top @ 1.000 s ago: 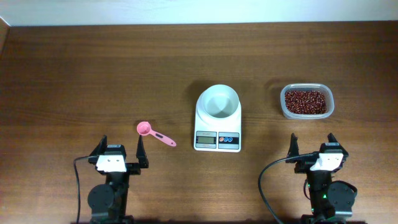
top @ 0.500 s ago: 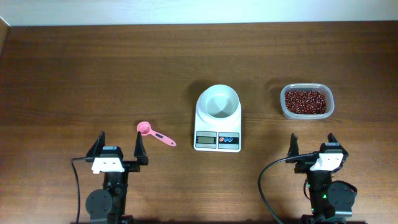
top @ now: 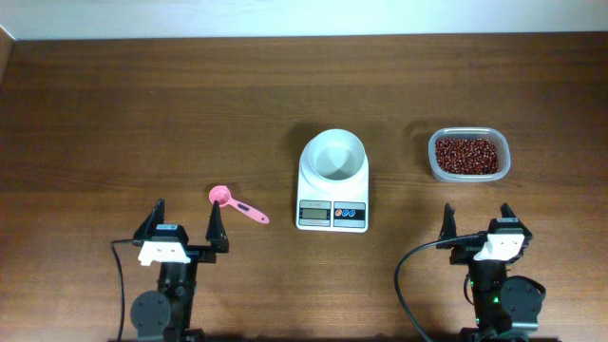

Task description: Scoop and weigh 50g on scale

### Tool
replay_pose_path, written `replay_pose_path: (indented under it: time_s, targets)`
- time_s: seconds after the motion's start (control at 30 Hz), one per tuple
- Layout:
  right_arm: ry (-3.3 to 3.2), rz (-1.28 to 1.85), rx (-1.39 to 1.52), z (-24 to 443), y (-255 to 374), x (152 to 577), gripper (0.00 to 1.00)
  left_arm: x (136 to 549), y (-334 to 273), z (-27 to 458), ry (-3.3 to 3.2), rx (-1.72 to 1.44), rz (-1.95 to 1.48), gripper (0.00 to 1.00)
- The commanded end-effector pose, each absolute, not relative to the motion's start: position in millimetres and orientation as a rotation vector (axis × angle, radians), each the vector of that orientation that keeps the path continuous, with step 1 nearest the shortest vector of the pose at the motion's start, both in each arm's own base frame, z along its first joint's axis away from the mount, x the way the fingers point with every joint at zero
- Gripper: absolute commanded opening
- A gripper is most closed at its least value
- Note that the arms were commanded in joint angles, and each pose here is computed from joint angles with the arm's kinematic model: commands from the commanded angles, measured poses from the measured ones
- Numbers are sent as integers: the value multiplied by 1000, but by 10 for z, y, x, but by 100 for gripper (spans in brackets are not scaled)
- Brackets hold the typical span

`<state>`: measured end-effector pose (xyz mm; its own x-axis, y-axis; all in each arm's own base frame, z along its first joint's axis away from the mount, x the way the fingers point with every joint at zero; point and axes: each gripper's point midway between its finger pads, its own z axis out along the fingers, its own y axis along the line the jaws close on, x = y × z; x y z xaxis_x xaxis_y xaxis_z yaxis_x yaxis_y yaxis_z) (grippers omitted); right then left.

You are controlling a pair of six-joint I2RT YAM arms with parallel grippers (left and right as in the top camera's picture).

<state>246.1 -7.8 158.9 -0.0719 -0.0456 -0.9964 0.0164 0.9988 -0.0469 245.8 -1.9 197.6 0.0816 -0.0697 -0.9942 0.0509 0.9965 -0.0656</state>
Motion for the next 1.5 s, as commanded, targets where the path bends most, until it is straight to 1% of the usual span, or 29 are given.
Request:
replay_pose_path:
  time_s: [0.0, 0.2, 0.43, 0.67, 0.83, 0.97, 1.1, 1.2, 1.23, 1.33, 1.47]
  targets:
    - [1644, -41, -30, 1570, -54, 2460, 99, 2416, -46, 2194, 1423, -8, -107, 99]
    - [1644, -41, -30, 1570, -54, 2460, 99, 2381, -47, 2354, 1381, -3, -104, 99]
    - [1644, -41, -30, 1570, -54, 2460, 99, 2301, -55, 2697, 1316, 5, -100, 99]
    - [1644, -41, -30, 1570, -54, 2460, 99, 2356, -49, 2896, 1362, -1, -102, 99]
    - [1644, -41, -30, 1570, -54, 2460, 99, 2613, -31, 2935, 1522, -19, -113, 99]
    - [1643, -41, -30, 1571, -54, 2460, 99, 2885, -64, 3109, 1650, -10, -147, 99]
    - [1644, -41, -30, 1570, -54, 2460, 99, 3176, -244, 3237, 1816, 52, -270, 99]
    - [1644, -41, -30, 1570, -54, 2460, 99, 3368, -325, 3245, 1956, 78, -338, 99]
    - [1644, -41, -30, 1570, -54, 2460, 99, 3441, -453, 3256, 2009, 118, -433, 99]
    - [1644, -41, -30, 1570, -54, 2460, 99, 3457, -610, 3163, 2046, 169, -552, 99]
    - [1644, -41, -30, 1570, -54, 2460, 99, 3423, -619, 2899, 2155, 136, -588, 99]
